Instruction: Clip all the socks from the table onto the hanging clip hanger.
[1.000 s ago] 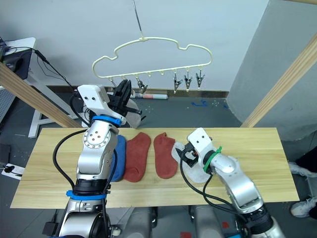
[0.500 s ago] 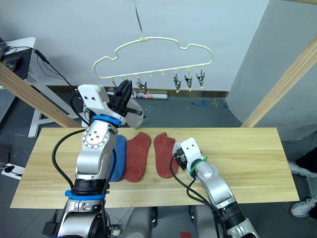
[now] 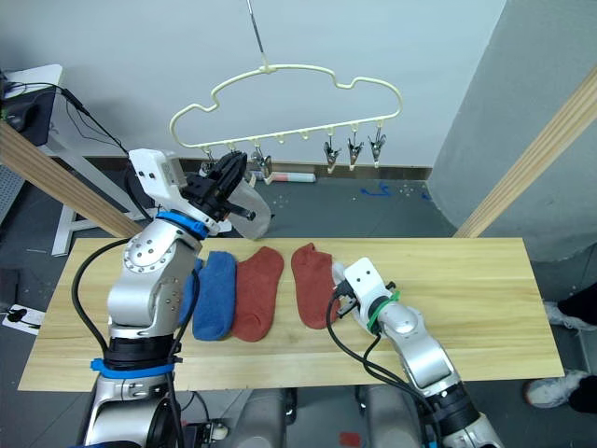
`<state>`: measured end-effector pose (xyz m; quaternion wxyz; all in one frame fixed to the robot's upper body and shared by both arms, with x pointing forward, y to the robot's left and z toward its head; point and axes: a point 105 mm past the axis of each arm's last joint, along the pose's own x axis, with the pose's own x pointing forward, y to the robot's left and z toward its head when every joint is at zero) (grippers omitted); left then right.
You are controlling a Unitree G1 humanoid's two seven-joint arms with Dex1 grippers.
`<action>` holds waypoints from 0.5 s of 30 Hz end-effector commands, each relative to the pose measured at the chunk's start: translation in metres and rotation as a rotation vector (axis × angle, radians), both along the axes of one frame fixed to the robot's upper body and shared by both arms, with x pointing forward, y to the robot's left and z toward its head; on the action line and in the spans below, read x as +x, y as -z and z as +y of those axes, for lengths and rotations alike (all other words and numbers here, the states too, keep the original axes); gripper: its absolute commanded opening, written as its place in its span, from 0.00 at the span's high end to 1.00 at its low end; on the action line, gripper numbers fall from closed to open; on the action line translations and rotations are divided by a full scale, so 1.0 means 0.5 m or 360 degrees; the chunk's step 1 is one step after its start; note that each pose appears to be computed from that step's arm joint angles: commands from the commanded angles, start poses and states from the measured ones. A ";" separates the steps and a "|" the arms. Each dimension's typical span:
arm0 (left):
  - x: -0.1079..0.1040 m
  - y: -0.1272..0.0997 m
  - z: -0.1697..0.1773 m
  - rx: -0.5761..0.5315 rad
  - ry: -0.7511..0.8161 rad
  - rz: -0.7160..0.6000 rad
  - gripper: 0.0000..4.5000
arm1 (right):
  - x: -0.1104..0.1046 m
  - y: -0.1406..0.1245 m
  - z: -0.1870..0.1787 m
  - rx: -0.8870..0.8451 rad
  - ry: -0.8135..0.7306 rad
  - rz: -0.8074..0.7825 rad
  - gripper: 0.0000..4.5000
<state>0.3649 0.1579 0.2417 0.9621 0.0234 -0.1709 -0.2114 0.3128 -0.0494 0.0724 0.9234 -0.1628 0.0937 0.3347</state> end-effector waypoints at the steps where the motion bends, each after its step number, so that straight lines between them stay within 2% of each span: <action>1: -0.016 -0.035 0.003 -0.0055 0.0114 0.0003 1.00 | -0.016 -0.073 0.044 0.0033 -0.0206 -0.0152 0.99; 6: -0.019 -0.053 -0.004 -0.0150 0.0213 0.0108 1.00 | 0.013 -0.142 0.096 0.0042 -0.0310 -0.0295 0.99; 9: -0.027 -0.058 -0.018 -0.0145 0.0285 0.0132 1.00 | 0.041 -0.172 0.121 0.0096 -0.0317 -0.0347 0.99; 15: -0.035 -0.056 -0.027 -0.0127 0.0333 0.0177 1.00 | 0.085 -0.195 0.155 0.0144 -0.0338 -0.0402 0.99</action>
